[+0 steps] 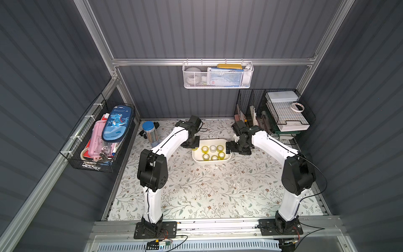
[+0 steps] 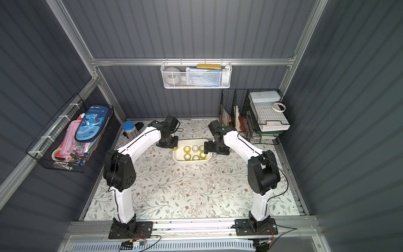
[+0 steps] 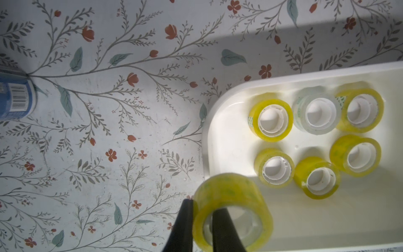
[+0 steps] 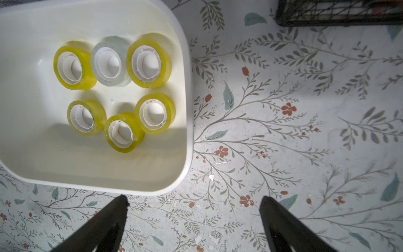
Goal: Put the transparent tape into the storage box
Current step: Place the tape in the storage box.
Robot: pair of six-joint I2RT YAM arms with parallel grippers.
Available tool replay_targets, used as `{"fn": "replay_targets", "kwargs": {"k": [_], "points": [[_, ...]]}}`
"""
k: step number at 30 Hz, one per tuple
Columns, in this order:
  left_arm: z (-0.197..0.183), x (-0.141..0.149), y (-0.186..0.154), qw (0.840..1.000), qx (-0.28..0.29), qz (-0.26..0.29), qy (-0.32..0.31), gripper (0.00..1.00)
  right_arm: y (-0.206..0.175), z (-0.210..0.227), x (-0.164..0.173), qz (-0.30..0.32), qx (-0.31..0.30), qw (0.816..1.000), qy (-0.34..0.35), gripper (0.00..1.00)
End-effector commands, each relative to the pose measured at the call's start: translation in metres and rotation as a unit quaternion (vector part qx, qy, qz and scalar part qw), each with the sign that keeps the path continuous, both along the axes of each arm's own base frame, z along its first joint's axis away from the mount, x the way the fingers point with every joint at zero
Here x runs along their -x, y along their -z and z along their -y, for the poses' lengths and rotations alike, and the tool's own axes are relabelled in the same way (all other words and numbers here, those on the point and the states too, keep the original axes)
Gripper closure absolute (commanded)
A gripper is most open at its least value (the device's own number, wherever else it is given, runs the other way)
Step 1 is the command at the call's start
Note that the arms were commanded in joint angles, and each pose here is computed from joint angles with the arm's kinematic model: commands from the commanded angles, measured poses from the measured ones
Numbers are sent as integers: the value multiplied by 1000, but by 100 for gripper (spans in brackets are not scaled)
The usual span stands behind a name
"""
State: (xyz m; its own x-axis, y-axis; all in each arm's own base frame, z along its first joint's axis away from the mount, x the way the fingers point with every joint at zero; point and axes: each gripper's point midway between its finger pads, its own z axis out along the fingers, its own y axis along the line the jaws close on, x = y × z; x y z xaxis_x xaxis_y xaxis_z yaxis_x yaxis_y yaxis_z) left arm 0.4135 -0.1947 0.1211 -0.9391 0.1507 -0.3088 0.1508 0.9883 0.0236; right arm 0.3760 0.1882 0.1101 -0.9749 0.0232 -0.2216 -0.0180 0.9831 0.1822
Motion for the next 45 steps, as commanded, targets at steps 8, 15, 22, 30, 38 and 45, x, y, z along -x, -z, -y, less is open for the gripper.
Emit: {"fn": "replay_targets", "kwargs": {"k": [8,15,22,30,38,45], "points": [[21,2,24,996,-68,-30,54,100,11,1,-12,-29,-14,999,2,1],[15,-4,45,991,-110,-48,60,100,16,4,-15,-36,-19,999,8,1],[15,-12,63,987,-135,-57,71,100,20,6,-15,-42,-21,999,11,1],[20,-11,79,983,-150,-68,86,100,22,6,-15,-45,-23,999,15,1],[25,-2,91,982,-142,-83,91,100,22,5,-16,-47,-24,998,17,1],[30,6,100,984,-123,-96,86,100,22,4,-21,-47,-24,998,18,1]]}}
